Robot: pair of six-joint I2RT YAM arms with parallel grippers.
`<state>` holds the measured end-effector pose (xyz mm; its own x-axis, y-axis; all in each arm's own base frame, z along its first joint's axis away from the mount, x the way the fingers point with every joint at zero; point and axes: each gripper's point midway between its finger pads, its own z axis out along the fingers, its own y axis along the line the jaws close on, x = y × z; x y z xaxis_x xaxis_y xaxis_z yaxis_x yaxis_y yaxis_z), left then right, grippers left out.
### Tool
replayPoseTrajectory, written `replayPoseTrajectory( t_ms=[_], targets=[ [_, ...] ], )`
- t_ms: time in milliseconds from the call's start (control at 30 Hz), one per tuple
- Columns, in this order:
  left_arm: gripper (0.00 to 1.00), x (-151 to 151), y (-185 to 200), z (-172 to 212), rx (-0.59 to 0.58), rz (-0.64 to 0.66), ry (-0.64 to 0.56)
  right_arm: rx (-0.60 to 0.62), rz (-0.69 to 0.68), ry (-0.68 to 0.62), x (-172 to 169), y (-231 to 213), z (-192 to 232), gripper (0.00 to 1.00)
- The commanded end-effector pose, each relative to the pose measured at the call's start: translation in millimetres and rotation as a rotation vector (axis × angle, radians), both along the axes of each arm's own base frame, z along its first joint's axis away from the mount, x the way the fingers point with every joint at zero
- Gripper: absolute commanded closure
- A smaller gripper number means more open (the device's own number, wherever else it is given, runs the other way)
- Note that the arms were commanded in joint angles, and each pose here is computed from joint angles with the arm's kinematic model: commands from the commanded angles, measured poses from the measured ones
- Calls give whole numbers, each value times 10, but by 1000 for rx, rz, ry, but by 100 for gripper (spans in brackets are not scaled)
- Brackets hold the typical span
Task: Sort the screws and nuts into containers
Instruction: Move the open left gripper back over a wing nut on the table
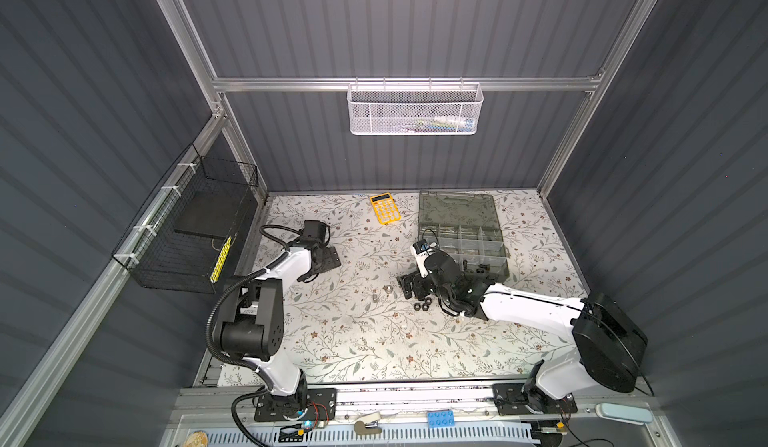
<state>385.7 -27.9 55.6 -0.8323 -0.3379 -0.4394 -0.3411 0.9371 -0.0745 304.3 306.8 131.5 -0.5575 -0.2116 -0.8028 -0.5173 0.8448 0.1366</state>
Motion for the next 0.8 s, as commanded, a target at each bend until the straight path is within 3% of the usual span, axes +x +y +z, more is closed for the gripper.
replayPoseTrajectory(
  t_ms=[0,500,667,767],
  targets=[
    [7,102,33,-89,-50,32,-25,-17,-2,-15,31,23,41,1],
    [34,458,-108,-319,-168,4,-17,-22,-5,-19,34,16,43,1],
    [36,487,-238,-328,-218,-30,-23,-19,-5,-16,32,22,48,1],
    [37,471,-258,-279,-189,-46,-23,-23,-6,-16,35,19,39,1]
  ],
)
